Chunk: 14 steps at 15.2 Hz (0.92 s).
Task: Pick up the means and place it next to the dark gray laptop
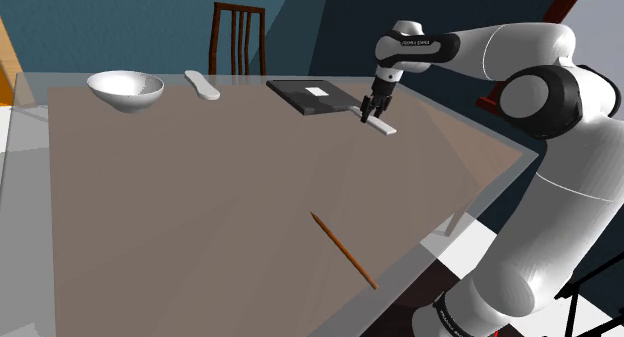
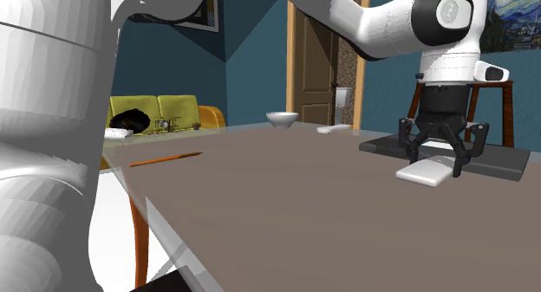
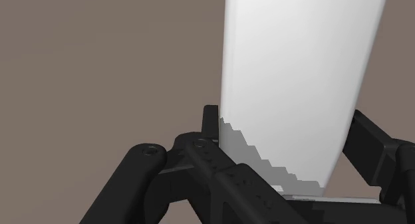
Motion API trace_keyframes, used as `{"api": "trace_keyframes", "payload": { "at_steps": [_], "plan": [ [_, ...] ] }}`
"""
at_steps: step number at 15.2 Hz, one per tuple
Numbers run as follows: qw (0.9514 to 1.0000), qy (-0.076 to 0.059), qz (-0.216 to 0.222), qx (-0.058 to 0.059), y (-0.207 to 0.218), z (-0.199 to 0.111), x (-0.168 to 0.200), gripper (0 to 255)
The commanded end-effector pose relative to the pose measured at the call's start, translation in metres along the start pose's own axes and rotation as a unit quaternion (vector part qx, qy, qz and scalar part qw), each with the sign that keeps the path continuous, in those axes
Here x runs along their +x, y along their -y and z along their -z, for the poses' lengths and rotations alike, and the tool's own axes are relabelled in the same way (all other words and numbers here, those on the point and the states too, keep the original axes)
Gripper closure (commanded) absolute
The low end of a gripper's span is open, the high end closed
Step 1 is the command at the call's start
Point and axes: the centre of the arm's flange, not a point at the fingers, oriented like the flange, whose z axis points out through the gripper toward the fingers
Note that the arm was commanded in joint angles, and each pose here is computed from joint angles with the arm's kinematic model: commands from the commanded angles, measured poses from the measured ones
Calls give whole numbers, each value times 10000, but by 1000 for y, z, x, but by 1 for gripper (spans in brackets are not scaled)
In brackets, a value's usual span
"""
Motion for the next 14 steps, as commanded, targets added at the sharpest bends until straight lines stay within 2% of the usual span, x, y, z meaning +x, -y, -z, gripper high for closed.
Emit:
{"api": "trace_keyframes", "payload": {
  "at_steps": [1, 7, 8, 13, 14],
  "plan": [
    [10000, -4, 0, -1, 0, -5, 0, 255],
    [10000, -4, 0, -1, 0, -5, 0, 255],
    [10000, -4, 0, -1, 0, -5, 0, 0],
    [10000, -4, 0, -1, 0, -5, 0, 0],
    [10000, -4, 0, -1, 0, 8, 0, 0]
  ]
}}
